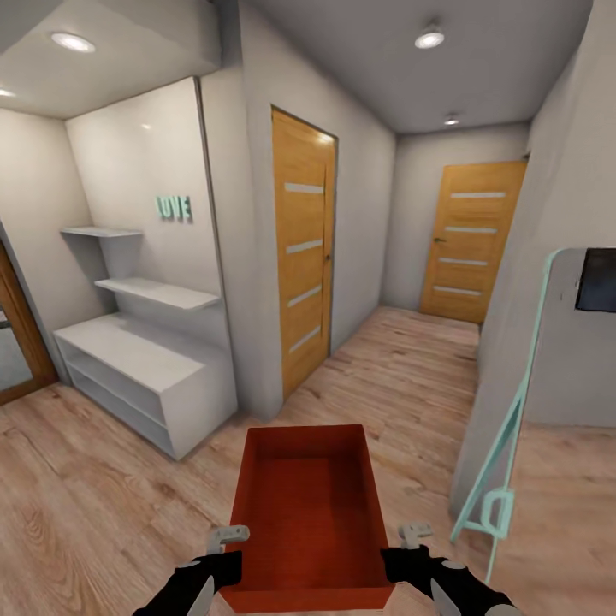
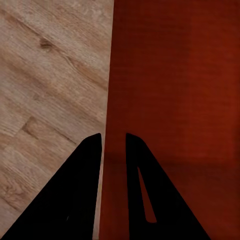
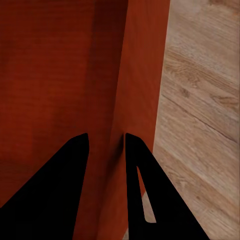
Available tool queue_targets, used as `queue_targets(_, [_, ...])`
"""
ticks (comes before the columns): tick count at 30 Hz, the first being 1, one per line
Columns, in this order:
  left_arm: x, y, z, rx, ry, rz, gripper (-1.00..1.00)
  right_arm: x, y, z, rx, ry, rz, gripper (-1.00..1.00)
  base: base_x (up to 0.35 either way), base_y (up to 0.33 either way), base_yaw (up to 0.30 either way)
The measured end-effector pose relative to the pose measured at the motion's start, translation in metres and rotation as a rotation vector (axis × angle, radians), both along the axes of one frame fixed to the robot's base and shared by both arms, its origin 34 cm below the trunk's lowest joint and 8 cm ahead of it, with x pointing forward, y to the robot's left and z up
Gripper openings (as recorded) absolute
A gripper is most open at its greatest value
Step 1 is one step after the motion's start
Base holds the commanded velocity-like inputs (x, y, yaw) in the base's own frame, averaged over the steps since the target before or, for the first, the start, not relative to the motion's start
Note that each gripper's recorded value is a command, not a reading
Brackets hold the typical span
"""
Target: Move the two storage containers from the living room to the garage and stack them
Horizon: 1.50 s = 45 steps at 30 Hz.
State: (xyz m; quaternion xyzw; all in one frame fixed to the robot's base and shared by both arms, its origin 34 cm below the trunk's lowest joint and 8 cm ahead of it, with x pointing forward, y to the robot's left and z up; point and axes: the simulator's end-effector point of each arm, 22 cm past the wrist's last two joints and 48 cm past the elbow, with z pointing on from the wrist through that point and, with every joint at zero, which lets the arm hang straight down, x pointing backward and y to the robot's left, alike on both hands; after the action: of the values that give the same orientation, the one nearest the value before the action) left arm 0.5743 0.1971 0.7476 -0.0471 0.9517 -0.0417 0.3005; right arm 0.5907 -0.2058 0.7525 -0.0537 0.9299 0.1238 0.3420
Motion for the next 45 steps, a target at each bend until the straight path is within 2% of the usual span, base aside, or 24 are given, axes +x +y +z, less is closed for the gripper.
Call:
queue_targets(13, [0.0, -0.0001, 0.0, 0.0, 0.0, 0.0, -1.0, 0.0, 0.0, 0.0, 0.0, 0.0, 0.0, -1.0, 0.315, 0.051, -0.017])
queue_targets(45, [0.0006, -0.0001, 0.0012, 0.0, -0.002, 0.0, -1.0, 0.0005, -0.0001, 0.0012, 0.0, -0.003, 0.0, -1.0, 0.314, 0.137, -0.265])
